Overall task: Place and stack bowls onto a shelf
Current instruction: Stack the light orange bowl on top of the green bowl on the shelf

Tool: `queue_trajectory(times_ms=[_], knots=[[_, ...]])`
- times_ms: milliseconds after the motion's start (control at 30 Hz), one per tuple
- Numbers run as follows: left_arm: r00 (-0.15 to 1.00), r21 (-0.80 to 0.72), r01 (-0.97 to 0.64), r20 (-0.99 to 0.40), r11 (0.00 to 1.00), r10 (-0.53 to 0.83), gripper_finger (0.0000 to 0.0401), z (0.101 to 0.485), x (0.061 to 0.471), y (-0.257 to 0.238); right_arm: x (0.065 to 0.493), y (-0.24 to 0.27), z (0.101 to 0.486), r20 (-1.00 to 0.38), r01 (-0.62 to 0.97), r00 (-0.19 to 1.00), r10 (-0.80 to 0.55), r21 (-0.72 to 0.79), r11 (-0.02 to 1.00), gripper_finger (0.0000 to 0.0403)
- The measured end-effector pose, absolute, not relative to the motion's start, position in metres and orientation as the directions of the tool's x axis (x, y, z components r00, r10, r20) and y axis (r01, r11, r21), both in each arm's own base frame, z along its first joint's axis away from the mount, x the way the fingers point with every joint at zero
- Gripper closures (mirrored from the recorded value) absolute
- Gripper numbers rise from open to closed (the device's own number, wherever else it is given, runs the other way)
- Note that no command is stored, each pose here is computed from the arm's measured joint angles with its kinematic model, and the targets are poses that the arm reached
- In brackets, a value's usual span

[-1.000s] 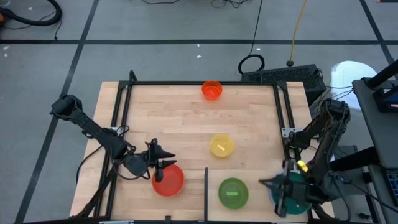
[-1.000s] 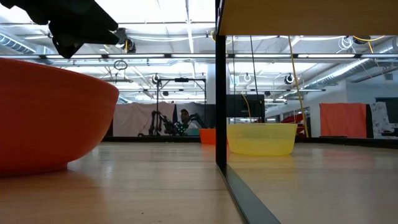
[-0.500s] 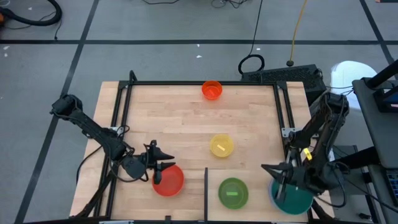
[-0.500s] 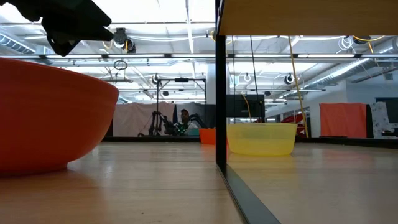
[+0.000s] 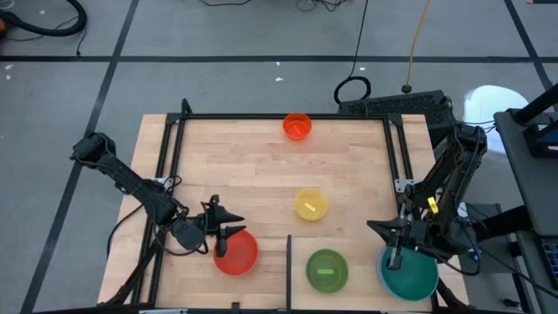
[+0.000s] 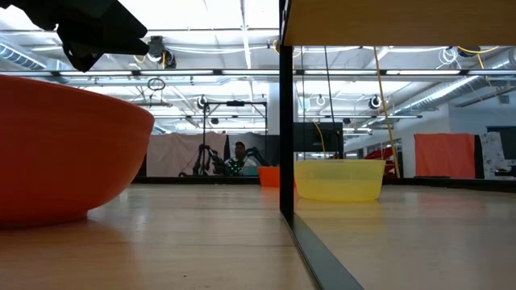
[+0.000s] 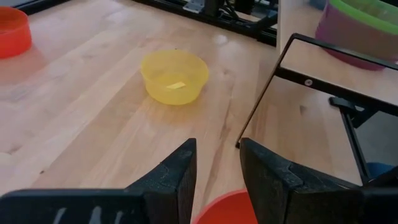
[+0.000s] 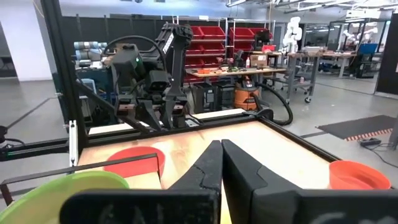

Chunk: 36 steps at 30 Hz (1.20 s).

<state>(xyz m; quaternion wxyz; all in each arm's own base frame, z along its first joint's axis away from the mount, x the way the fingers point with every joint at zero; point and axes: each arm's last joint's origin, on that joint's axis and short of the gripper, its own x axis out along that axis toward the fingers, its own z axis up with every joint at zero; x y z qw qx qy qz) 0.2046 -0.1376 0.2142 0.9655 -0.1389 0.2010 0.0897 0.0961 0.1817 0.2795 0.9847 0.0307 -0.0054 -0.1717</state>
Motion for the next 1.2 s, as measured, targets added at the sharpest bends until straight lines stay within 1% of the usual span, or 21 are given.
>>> queue_trajectory(times_ms=[133,300,467,600,667,800,1000,1133,1200], knots=[[0.903,-0.232,-0.229,-0.413,0.945,0.117,0.0274,0.214,0.205,-0.138,0.096,0.182,0.277,0.000,0.337,0.941,-0.338,0.054,0.940,0.0403],[0.903,-0.231,-0.229,-0.414,0.946,0.118,0.0274,0.214,0.204,-0.138,0.095,0.179,0.284,0.002,0.333,0.943,-0.334,0.059,0.941,0.0403],[0.901,-0.222,-0.235,-0.416,0.946,0.126,0.0274,0.214,0.204,-0.137,0.095,0.177,0.296,0.034,0.285,0.957,-0.287,0.052,0.957,0.0403],[0.899,-0.224,-0.238,-0.419,0.945,0.127,0.0274,0.213,0.204,-0.137,0.097,0.182,0.307,0.056,0.256,0.965,-0.257,0.014,0.967,0.0403],[0.901,-0.229,-0.227,-0.418,0.947,0.115,0.0274,0.213,0.202,-0.140,0.098,0.187,0.314,0.076,0.226,0.971,-0.225,-0.001,0.974,0.0403],[0.917,-0.243,-0.150,-0.396,0.958,0.044,0.0274,0.217,0.197,-0.151,0.106,0.202,0.324,0.103,0.181,0.979,-0.175,-0.053,0.982,0.0403],[0.921,-0.255,-0.069,-0.387,0.964,-0.036,0.0274,0.218,0.187,-0.165,0.123,0.227,0.328,0.106,0.154,0.984,-0.143,-0.104,0.983,0.0403],[0.921,-0.260,-0.060,-0.387,0.964,-0.048,0.0274,0.218,0.185,-0.167,0.134,0.238,0.328,0.122,0.125,0.986,-0.112,-0.102,0.987,0.0403],[0.924,-0.242,-0.073,-0.382,0.967,-0.026,0.0274,0.218,0.187,-0.165,0.139,0.243,0.329,0.121,0.134,0.985,-0.122,-0.097,0.986,0.0403]])
